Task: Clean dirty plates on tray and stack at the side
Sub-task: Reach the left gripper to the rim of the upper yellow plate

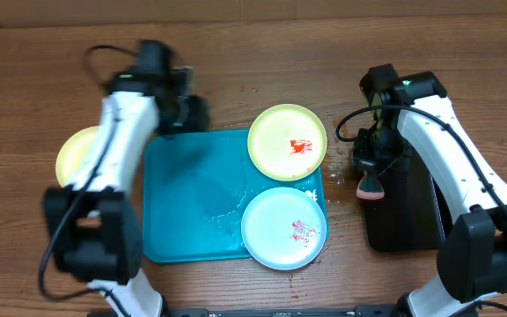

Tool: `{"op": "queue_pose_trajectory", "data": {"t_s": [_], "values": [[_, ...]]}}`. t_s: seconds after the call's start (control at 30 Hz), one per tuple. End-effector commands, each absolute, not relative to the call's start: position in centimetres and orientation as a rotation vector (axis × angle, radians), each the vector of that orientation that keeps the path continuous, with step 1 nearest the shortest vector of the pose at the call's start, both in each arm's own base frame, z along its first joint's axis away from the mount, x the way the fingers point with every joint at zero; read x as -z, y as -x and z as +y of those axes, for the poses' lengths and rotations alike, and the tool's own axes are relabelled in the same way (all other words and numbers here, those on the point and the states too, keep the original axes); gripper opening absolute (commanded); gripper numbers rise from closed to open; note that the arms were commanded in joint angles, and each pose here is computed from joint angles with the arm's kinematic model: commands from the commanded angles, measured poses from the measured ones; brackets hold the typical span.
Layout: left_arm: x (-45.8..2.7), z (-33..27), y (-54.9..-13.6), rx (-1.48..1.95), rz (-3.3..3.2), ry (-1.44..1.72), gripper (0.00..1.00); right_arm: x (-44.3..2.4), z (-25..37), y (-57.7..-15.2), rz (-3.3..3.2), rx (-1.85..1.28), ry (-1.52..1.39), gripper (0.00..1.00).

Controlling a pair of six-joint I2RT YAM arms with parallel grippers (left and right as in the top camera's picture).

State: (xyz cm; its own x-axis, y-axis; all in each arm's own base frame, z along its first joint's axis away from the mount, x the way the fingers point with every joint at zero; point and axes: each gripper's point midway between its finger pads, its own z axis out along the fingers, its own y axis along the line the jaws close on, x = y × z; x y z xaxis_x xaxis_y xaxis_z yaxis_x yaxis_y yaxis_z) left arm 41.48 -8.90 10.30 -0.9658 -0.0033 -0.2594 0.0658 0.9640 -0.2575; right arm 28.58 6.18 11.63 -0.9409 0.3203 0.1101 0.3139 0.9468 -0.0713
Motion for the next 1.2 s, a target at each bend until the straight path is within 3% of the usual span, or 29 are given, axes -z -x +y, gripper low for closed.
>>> {"op": "queue_pose_trajectory", "data": {"t_s": [0.0, 0.07, 0.6, 0.67, 0.8, 0.93, 1.0, 1.07, 1.13, 1.17], "values": [[-8.1, -13.7, -41.2, 0.495, 2.875, -0.208, 0.73, -12.5, 6.1, -28.6, -3.009, -0.056, 0.487, 0.04], [-7.0, -15.8, -41.2, 0.515, 2.876, -0.25, 0.78, -12.5, 6.1, -28.6, -3.008, -0.056, 0.487, 0.04], [-1.4, -19.4, -41.1, 0.632, 2.91, -0.38, 0.58, -12.5, 6.8, -28.4, -2.999, 0.005, 0.455, 0.04], [-1.1, -19.8, -41.0, 0.671, 2.907, -0.393, 0.49, -12.5, 6.8, -28.4, -2.999, 0.005, 0.455, 0.04], [-0.9, -20.2, -40.9, 0.706, 2.905, -0.399, 0.45, -12.5, 6.8, -28.4, -2.999, 0.005, 0.455, 0.04], [-1.0, -20.2, -41.0, 0.703, 2.892, -0.435, 0.23, -12.5, 6.8, -28.4, -2.999, 0.005, 0.455, 0.04], [-1.0, -20.3, -41.0, 0.703, 2.889, -0.441, 0.25, -12.5, 6.8, -28.4, -2.999, 0.005, 0.455, 0.04], [-1.0, -20.3, -41.0, 0.702, 2.888, -0.442, 0.2, -12.5, 6.8, -28.4, -2.999, 0.004, 0.455, 0.04], [-1.0, -20.3, -41.1, 0.703, 2.884, -0.447, 0.34, -12.6, 6.8, -28.4, -2.998, 0.004, 0.455, 0.04], [-1.0, -20.3, -41.1, 0.704, 2.882, -0.448, 0.33, -12.6, 6.8, -28.4, -2.998, 0.004, 0.455, 0.04]]}}
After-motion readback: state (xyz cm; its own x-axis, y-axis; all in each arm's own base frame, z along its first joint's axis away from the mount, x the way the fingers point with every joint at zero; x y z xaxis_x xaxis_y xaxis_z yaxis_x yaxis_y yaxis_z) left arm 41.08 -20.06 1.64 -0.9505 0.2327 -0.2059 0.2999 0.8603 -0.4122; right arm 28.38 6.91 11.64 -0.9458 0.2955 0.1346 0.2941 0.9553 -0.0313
